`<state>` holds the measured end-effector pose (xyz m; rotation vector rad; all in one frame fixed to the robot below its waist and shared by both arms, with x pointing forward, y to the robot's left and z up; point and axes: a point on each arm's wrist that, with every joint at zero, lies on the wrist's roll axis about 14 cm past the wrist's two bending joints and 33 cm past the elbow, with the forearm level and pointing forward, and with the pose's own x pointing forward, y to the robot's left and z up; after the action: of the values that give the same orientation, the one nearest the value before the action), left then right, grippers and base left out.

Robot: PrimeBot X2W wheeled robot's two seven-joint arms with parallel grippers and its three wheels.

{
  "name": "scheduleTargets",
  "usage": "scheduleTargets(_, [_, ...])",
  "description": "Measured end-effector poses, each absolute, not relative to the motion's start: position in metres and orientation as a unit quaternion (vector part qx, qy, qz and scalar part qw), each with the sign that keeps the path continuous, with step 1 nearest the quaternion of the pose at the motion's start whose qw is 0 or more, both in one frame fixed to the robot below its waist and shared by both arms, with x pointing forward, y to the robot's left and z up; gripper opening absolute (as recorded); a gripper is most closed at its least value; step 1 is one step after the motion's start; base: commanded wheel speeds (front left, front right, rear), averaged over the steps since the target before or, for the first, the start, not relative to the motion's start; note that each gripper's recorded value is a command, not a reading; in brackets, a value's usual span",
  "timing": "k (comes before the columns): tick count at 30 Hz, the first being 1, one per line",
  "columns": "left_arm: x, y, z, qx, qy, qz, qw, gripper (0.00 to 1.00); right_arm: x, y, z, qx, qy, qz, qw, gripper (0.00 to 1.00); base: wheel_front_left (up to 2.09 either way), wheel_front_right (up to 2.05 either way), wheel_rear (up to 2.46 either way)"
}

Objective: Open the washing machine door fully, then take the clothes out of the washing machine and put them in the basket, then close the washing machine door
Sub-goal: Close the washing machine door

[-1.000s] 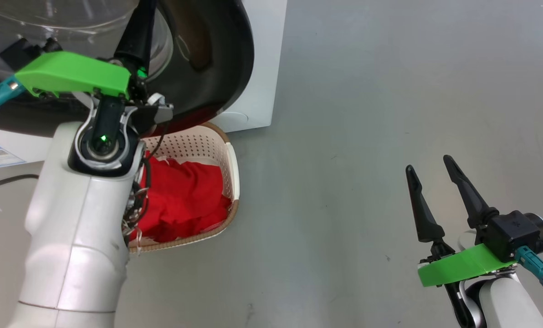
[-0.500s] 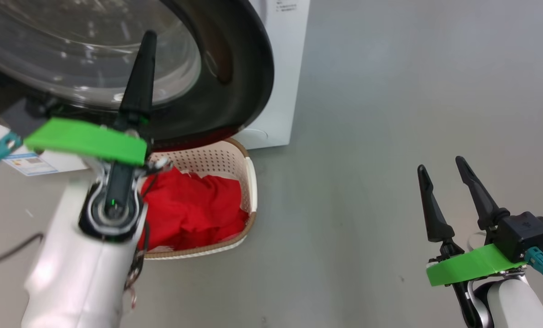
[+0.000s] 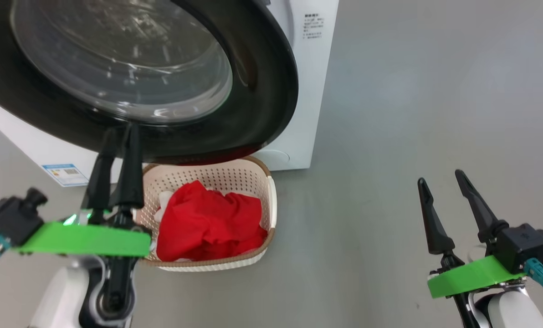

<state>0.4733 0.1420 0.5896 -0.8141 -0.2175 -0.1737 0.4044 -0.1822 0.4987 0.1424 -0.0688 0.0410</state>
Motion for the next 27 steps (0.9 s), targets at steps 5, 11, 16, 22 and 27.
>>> scheduleTargets(5, [0.447, 0.16, 0.609, -0.319, -0.157, -0.064, 0.933, 1.0, 0.399, -0.181, 0.505, 0.076, -0.043, 0.022, 0.996, 1.0, 0.0, 0.0, 0.0])
scheduleTargets(11, [0.416, 0.165, 0.597, -0.224, -0.153, -0.048, 0.961, 1.0, 0.39, -0.181, 0.516, 0.076, -0.058, 0.024, 0.995, 1.0, 0.0, 0.0, 0.0])
scheduleTargets(16, [0.396, 0.169, 0.586, -0.164, -0.144, -0.039, 0.975, 1.0, 0.378, -0.185, 0.519, 0.076, -0.061, 0.017, 0.995, 1.0, 0.0, 0.0, 0.0])
scheduleTargets(22, [0.374, 0.174, 0.571, -0.103, -0.127, -0.028, 0.986, 1.0, 0.364, -0.189, 0.523, 0.075, -0.068, 0.011, 0.995, 1.0, 0.0, 0.0, 0.0])
scheduleTargets(27, [0.363, 0.175, 0.561, -0.079, -0.113, -0.026, 0.99, 1.0, 0.358, -0.191, 0.528, 0.074, -0.077, 0.009, 0.994, 1.0, 0.0, 0.0, 0.0])
